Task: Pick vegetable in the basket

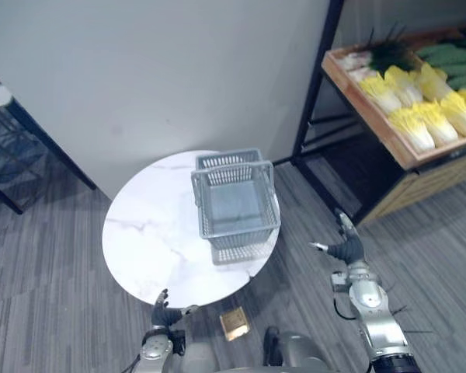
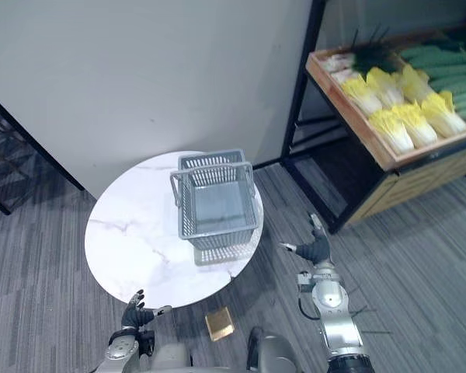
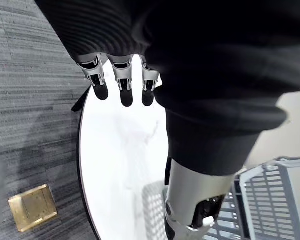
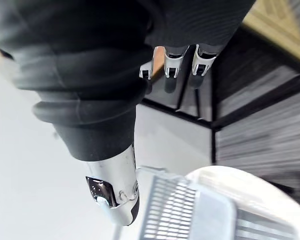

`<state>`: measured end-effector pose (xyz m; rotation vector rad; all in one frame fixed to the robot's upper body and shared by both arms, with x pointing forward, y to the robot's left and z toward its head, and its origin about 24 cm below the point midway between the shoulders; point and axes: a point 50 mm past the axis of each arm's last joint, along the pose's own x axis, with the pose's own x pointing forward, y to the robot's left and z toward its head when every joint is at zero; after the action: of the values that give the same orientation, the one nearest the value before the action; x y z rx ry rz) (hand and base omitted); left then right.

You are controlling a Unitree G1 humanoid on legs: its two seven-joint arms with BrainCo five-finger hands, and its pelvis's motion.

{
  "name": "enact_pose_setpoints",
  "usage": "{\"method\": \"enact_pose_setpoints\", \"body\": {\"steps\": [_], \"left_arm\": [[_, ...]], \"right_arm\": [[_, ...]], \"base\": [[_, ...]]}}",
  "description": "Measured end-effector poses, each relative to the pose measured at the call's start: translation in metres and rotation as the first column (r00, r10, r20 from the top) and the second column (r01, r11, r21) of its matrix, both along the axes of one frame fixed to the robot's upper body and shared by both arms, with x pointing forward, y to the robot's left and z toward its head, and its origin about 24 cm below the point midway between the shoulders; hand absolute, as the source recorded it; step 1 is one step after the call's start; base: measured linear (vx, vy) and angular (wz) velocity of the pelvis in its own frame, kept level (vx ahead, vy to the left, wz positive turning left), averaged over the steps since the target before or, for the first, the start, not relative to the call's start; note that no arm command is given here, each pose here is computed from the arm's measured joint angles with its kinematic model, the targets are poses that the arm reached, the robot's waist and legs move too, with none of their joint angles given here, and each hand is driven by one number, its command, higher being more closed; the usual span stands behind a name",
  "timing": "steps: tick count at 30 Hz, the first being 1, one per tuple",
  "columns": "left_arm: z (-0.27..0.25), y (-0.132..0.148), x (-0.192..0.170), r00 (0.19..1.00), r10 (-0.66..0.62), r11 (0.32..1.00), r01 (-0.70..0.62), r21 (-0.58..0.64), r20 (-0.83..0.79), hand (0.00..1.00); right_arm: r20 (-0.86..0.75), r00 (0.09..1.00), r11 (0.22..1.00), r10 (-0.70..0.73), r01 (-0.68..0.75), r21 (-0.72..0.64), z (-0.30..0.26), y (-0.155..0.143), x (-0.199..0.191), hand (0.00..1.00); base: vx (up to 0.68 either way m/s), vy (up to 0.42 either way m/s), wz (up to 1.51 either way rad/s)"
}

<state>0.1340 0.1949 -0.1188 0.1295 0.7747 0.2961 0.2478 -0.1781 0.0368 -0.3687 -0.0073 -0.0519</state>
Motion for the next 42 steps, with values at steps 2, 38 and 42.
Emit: {"method": "enact_pose_setpoints", "body": {"steps": [2, 38, 42], "left_arm": [[-0.002, 0.000, -0.003, 1.000, -0.018, 1.000, 0.018, 0.008, -0.017, 0.00], [0.016, 0.023, 0.035, 0.995, -0.009, 0.995, -0.001, 0.095, 0.102, 0.00], [0.018, 0.019, 0.042, 0.993, -0.028, 0.996, 0.017, 0.090, 0.119, 0.00]], "right_arm": [[-0.017, 0.999, 0.998, 0.038, -0.039, -0.057, -0.002, 0.000, 0.000, 0.00], [0.303, 0.953, 0.638, -0.008, 0.238, -0.733, 0.198, -0.025, 0.164, 0.00], [0.280, 0.958, 0.629, -0.058, 0.252, -0.735, 0.205, -0.033, 0.167, 0.00]], "base": [[0.20, 0.082, -0.11], [0.00, 0.025, 0.07], [-0.02, -0.002, 0.20]]}}
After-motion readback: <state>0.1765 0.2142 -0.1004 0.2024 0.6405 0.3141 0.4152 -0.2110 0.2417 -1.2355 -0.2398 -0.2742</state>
